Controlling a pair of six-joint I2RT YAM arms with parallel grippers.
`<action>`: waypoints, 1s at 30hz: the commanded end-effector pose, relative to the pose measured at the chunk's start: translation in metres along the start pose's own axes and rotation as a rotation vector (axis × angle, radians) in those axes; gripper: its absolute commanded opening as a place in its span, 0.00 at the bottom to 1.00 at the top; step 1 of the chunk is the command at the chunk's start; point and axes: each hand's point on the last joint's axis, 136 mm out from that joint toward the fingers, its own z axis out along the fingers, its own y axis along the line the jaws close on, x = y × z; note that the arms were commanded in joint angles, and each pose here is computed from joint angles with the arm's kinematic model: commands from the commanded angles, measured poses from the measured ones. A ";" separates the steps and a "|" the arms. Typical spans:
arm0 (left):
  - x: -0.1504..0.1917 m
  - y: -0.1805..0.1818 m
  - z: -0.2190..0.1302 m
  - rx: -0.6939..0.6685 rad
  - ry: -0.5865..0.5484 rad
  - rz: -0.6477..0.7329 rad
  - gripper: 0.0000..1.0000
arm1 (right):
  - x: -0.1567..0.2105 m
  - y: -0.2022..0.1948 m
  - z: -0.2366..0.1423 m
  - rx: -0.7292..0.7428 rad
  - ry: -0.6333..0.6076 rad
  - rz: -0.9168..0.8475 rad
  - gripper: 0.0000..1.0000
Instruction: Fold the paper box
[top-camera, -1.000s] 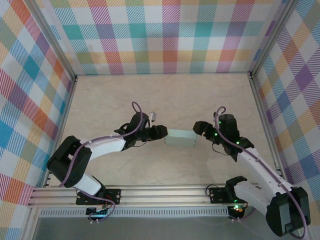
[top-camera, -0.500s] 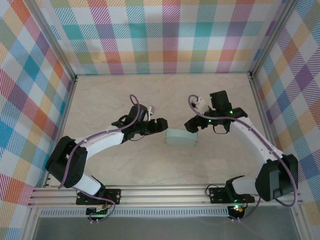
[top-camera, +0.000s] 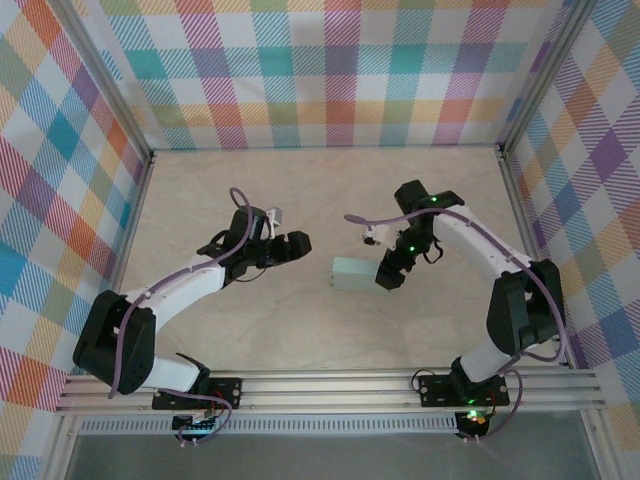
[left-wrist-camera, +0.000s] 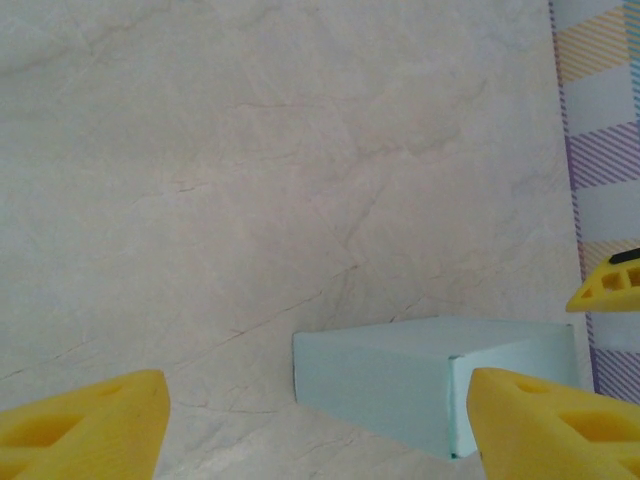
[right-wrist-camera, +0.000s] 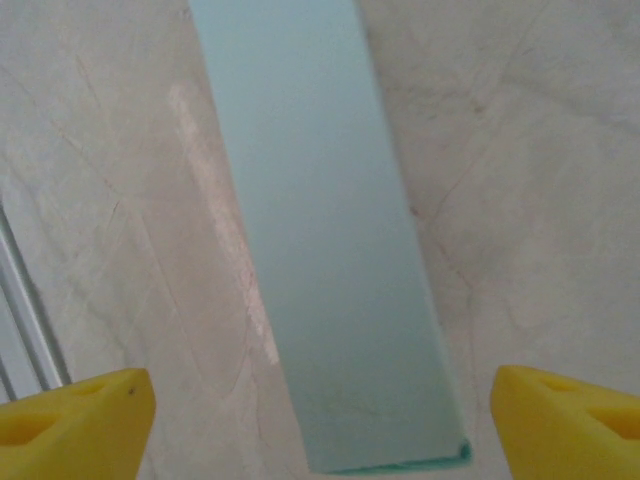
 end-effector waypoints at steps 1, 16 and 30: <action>0.007 0.013 0.001 -0.021 0.028 0.009 0.78 | 0.005 0.008 0.005 -0.025 0.041 -0.045 0.81; 0.013 0.028 -0.004 -0.019 0.020 -0.015 0.79 | 0.023 -0.020 0.020 0.122 0.161 -0.092 0.57; 0.009 0.032 -0.013 -0.036 -0.005 -0.022 0.79 | 0.006 -0.029 -0.002 0.267 0.097 -0.124 0.43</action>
